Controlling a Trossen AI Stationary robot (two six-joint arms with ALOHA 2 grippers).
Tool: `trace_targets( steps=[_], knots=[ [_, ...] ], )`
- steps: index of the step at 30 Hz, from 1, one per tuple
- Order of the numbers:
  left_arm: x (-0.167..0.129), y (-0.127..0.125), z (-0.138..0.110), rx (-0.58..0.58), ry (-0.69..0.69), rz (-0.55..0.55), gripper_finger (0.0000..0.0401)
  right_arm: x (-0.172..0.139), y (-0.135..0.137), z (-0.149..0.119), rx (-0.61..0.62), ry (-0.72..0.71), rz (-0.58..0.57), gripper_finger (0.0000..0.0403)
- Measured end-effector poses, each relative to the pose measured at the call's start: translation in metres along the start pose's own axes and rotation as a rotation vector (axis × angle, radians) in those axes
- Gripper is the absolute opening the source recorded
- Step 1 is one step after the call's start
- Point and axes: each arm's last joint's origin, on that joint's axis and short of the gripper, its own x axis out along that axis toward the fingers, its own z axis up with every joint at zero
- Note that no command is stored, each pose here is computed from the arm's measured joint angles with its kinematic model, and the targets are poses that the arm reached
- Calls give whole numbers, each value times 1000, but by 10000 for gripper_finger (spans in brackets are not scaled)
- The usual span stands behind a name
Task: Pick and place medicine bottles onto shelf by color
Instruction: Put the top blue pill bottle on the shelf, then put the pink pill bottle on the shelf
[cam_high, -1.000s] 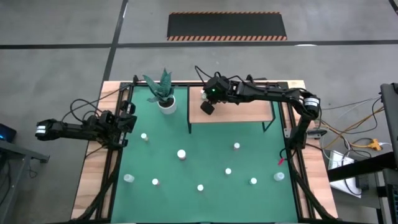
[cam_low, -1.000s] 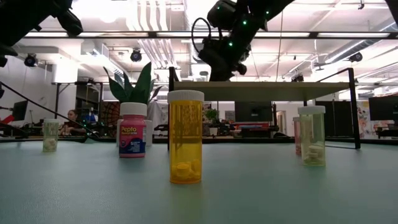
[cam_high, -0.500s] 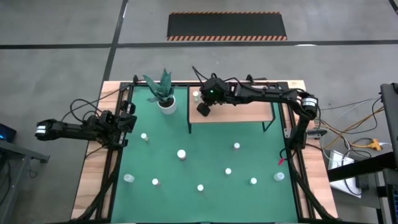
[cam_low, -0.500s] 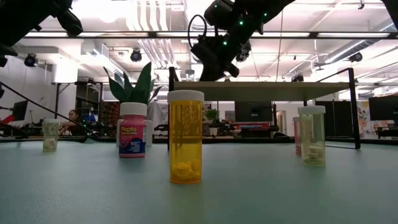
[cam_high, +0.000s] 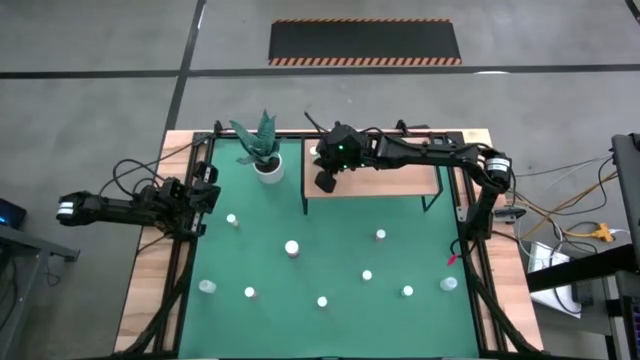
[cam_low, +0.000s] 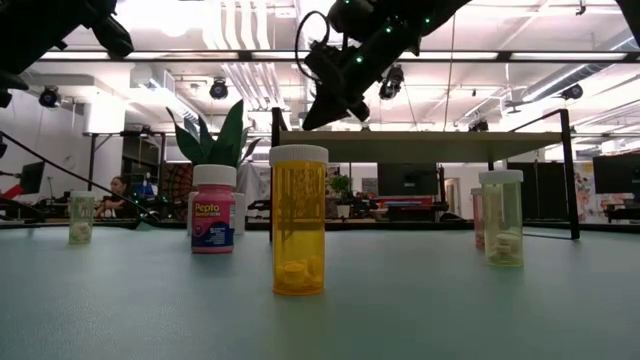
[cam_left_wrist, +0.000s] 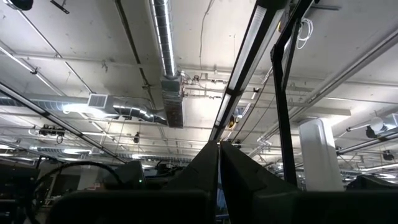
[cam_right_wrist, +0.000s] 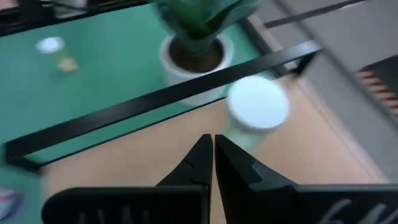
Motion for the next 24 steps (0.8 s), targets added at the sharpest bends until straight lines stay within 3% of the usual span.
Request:
trace_targets(
  steps=[11, 16, 24],
  knots=[
    [0, 0, 0, 0, -1, 0, 0, 0, -6, 3, -15, -27, -51, 9],
    [0, 0, 0, 0, -2, 0, 0, 0, -11, 3, -34, -29, -136, 8],
    [0, 0, -1, 0, 4, 0, 0, 0, -5, -3, -52, 28, -123, 9]
  ],
)
